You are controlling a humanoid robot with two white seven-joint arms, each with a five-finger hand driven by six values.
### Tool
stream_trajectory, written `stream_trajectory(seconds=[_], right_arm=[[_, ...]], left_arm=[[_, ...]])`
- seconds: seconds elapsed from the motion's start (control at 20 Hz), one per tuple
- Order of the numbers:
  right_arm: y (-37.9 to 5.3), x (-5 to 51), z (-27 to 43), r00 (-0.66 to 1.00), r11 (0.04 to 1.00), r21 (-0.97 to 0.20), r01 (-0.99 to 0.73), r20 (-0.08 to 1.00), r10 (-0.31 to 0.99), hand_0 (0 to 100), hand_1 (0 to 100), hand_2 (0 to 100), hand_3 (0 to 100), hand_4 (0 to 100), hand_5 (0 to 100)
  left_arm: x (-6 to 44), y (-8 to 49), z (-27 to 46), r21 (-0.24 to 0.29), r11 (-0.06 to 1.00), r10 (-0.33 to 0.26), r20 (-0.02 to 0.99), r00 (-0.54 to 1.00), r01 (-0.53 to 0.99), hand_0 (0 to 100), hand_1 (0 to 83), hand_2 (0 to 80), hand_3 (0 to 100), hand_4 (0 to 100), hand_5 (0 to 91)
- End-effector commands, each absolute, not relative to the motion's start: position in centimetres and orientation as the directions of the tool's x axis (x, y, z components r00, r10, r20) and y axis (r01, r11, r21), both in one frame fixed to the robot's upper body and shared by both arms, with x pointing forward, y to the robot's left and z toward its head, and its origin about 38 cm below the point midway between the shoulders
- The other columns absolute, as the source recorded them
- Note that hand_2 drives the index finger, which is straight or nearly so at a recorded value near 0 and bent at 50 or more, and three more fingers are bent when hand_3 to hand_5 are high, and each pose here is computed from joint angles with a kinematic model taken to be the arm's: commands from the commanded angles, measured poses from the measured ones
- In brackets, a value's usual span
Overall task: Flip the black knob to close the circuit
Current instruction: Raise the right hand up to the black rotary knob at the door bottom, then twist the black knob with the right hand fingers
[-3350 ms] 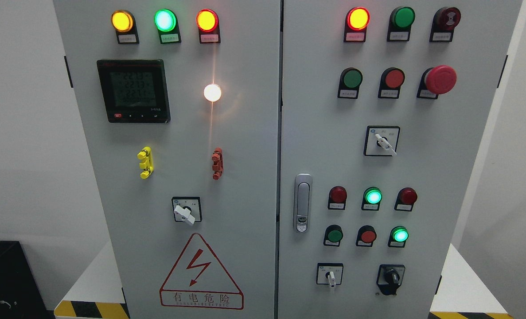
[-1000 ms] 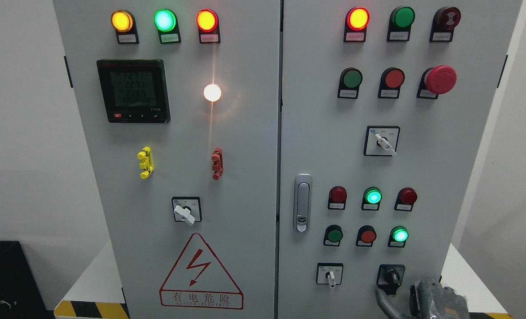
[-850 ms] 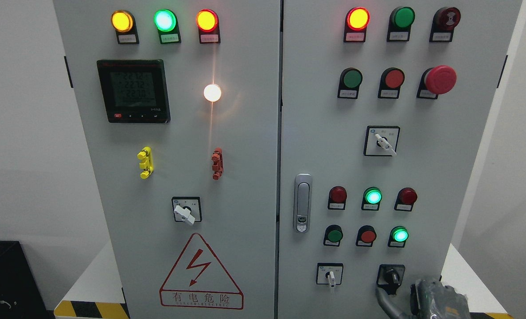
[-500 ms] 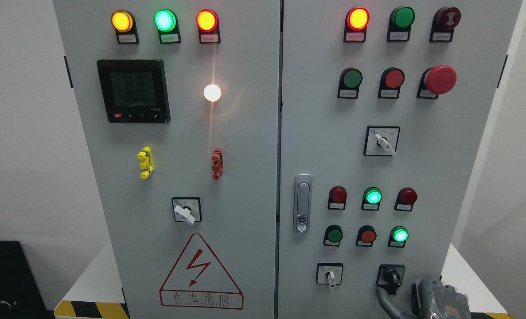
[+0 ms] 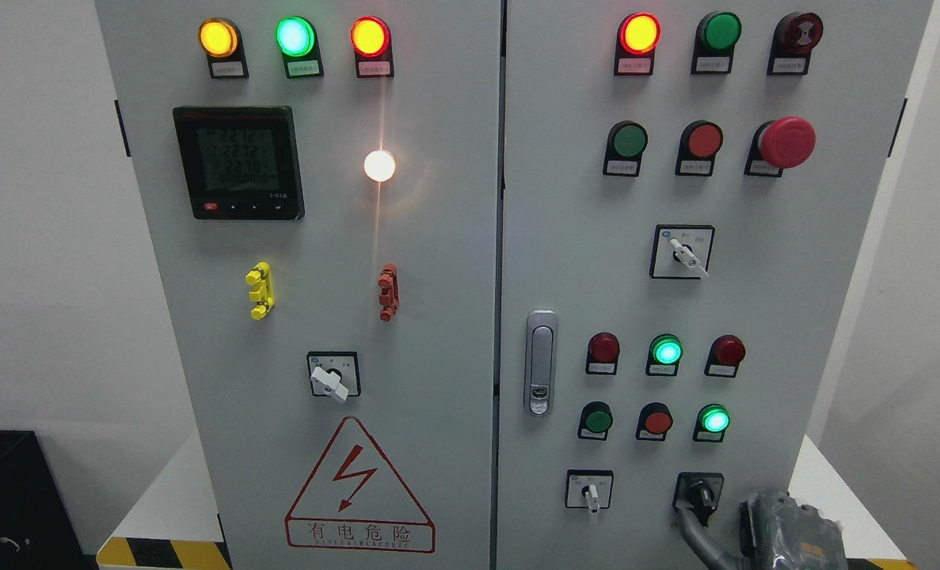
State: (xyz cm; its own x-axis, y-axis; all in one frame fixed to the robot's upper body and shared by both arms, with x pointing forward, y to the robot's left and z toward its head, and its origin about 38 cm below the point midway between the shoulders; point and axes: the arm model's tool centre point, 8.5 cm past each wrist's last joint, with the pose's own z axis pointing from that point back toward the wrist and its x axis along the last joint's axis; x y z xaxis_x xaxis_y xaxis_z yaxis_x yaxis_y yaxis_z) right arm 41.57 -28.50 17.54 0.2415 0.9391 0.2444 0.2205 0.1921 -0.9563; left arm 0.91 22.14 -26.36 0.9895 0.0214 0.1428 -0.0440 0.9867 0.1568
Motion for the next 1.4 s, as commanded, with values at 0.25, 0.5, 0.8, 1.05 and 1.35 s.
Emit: stream_trajectory(seconds=[0.25, 0.5, 0.8, 1.05, 1.35], right_arm=[[-29.2, 41.5, 17.3, 0.273, 0.167, -0.962, 0.216, 0.223, 0.936, 0, 0, 96, 100, 100, 100], [-29.8, 41.4, 17.3, 0.286, 0.166, -0.962, 0.218, 0.226, 0.931, 0, 1, 96, 100, 100, 100], [-30.2, 41.3, 17.3, 0.296, 0.165, -0.961, 0.22, 0.227, 0.928, 0, 1, 96, 100, 100, 100], [-30.6, 41.3, 17.5, 0.3, 0.163, -0.961, 0.225, 0.228, 0.926, 0, 1, 96, 100, 100, 100], [-30.7, 41.2, 17.7, 0.3, 0.167, -0.958, 0.232, 0.233, 0.925, 0, 2, 96, 100, 100, 100]], left_arm=[[0.9, 22.1, -26.4, 0.156, 0.987, 0.02, 0.143, 0.989, -0.043, 12, 55.6, 0.0, 0, 0, 0.0], [0.9, 22.2, -26.4, 0.158, 0.987, 0.022, 0.143, 0.989, -0.045, 12, 55.6, 0.0, 0, 0, 0.0], [1.0, 22.1, -26.4, 0.157, 0.987, 0.02, 0.145, 0.989, -0.043, 12, 55.6, 0.0, 0, 0, 0.0], [0.9, 22.1, -26.4, 0.156, 0.987, 0.02, 0.143, 0.989, -0.043, 12, 55.6, 0.0, 0, 0, 0.0], [0.9, 22.1, -26.4, 0.156, 0.987, 0.022, 0.143, 0.989, -0.044, 12, 55.6, 0.0, 0, 0, 0.0]])
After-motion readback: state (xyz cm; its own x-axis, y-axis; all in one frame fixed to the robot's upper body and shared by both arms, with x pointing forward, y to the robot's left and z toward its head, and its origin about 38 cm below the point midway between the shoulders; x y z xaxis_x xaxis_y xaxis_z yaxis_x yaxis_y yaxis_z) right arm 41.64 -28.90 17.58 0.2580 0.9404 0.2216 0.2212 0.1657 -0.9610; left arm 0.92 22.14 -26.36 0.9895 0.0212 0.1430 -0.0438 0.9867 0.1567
